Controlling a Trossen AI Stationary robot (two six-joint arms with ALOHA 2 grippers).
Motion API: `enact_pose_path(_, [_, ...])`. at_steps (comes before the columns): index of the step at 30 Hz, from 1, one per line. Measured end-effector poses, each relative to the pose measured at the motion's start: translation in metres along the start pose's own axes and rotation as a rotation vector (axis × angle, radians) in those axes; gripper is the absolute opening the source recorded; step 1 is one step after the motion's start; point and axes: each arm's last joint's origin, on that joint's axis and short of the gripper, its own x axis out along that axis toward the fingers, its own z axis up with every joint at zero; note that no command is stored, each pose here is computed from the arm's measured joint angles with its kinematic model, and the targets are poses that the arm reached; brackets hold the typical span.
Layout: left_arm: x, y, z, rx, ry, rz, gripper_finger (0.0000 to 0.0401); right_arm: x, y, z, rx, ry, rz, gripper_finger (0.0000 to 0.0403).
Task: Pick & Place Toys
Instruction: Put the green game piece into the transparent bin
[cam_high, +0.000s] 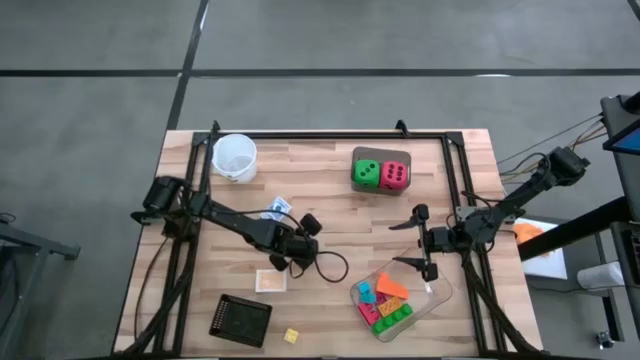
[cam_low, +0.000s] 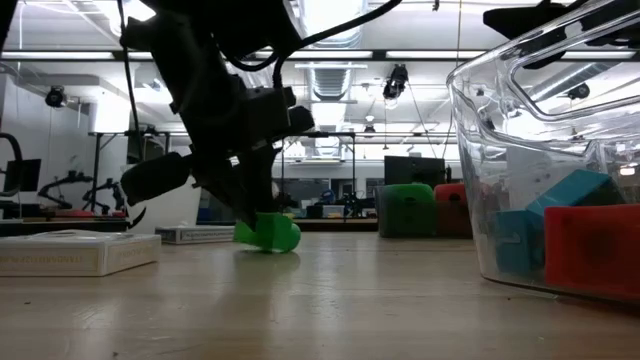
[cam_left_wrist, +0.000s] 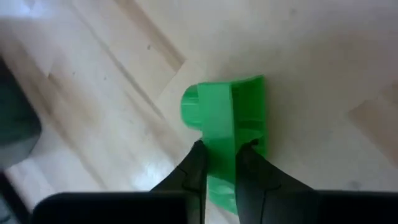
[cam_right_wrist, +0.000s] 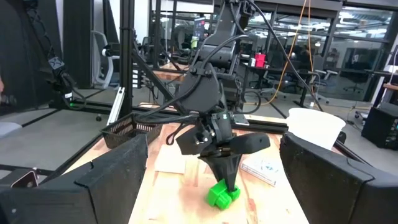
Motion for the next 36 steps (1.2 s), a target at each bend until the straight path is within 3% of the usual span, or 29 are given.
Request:
enact_pose_path(4, [-0.013,0.000,0.001,-0.075,-0.018,0.030,0.0006,0.000,0.000,0.000,0.000,0.001,0.000,0.0356])
enact_pose_path(8, [-0.037,0.006,0.008,-0.225,-0.145,0.076,0.0002,0.000,0.000,-0.001,-0.006,0.011,0.001,0.0356])
enact_pose_path(11, [-0.052,0.010,0.017,-0.313,-0.312,0.092,0.0002,0.000,0.000,-0.001,-0.005,0.008,0.000,0.0356])
enact_pose_path(19, [-0.076,0.024,0.053,-0.405,-0.920,0.126,0.0001,0.000,0.000,0.000,0.000,-0.001,-0.002,0.0356])
enact_pose_path(22, [-0.076,0.030,0.063,-0.433,-1.049,0.141,0.0001,0.000,0.000,0.000,-0.002,-0.005,-0.002,0.0356])
enact_pose_path(26, [-0.066,0.034,0.079,-0.433,-1.065,0.132,0.0000,0.000,-0.001,0.000,-0.008,-0.005,-0.004,0.0356])
enact_pose_path(36, [-0.029,0.043,0.121,-0.379,-0.890,0.017,0.0000,0.000,-0.001,0.000,-0.010,-0.006,-0.005,0.0356])
